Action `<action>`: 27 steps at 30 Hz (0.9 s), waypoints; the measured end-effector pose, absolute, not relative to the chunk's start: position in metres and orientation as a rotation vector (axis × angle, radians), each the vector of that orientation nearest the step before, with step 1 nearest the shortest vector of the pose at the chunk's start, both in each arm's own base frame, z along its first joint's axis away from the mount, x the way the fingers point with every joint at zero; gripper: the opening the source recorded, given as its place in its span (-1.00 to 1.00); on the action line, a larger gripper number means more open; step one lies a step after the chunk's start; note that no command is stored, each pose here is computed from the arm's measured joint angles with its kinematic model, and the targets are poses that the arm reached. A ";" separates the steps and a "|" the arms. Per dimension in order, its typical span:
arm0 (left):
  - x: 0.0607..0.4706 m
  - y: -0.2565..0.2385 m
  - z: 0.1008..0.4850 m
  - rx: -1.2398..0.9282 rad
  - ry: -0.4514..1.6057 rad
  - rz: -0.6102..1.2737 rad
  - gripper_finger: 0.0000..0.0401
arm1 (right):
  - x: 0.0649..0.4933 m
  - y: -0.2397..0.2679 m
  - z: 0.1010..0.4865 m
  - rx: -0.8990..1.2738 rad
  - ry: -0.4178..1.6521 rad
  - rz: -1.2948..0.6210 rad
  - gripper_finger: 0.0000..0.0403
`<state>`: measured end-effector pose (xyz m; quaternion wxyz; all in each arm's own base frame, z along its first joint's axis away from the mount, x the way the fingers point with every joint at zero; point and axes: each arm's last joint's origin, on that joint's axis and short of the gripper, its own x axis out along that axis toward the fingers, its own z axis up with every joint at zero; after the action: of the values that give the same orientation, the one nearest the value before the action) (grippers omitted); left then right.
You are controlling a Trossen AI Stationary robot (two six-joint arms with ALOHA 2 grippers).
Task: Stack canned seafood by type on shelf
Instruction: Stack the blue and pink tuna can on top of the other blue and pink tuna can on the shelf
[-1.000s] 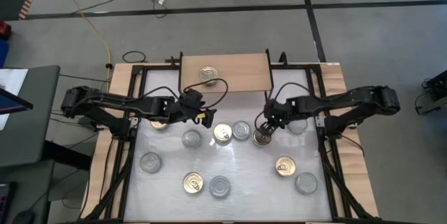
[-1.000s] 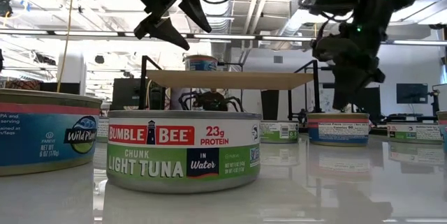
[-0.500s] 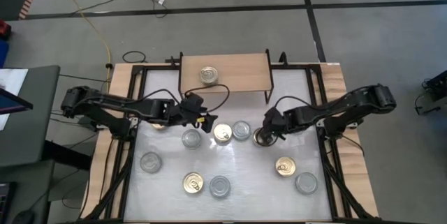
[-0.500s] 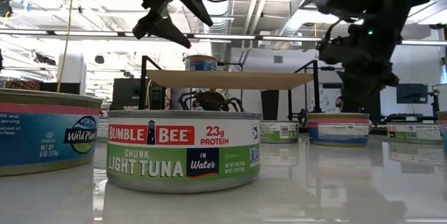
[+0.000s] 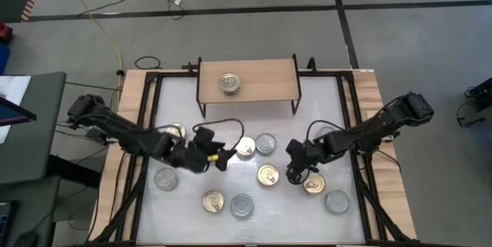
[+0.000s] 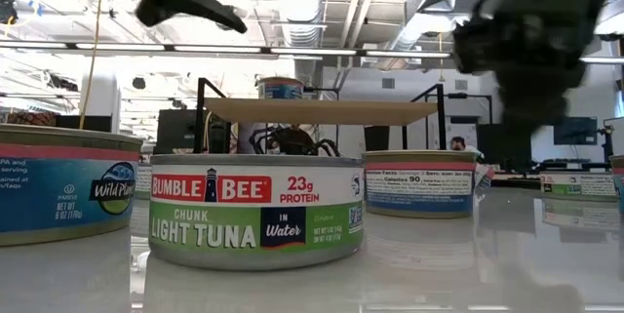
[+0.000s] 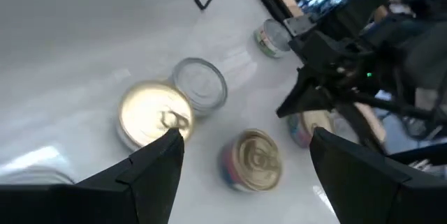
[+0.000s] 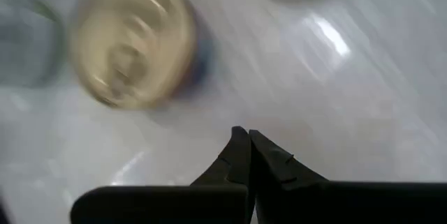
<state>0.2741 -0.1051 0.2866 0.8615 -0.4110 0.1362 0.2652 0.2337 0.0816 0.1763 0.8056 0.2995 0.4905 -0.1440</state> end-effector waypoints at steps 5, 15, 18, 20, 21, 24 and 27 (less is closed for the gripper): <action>0.281 -0.137 0.265 -0.936 0.275 0.544 0.47 | 0.214 0.098 0.173 0.549 1.126 -0.363 -0.87; 0.315 -0.159 0.227 -1.121 0.248 0.486 0.47 | 0.185 0.115 0.161 0.693 0.976 -0.259 -0.88; 0.320 -0.154 0.229 -1.117 0.227 0.468 0.47 | 0.179 0.110 0.163 0.732 0.865 -0.239 -0.88; 0.325 -0.150 0.228 -1.114 0.235 0.455 0.47 | 0.176 0.105 0.161 0.760 0.794 -0.244 -0.88; 0.327 -0.148 0.228 -1.108 0.242 0.446 0.47 | 0.177 0.104 0.162 0.783 0.758 -0.233 -0.88; 0.337 -0.146 0.225 -1.092 0.275 0.422 0.47 | 0.181 0.105 0.166 0.839 0.677 -0.191 -0.86; 0.353 -0.149 0.222 -1.061 0.299 0.404 0.47 | 0.186 0.106 0.168 0.856 0.637 -0.168 -0.83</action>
<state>0.3528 -0.1490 0.2222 0.8325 -0.5007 0.1413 0.1905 0.1864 0.1064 0.1678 0.8577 0.4075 0.3031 -0.0798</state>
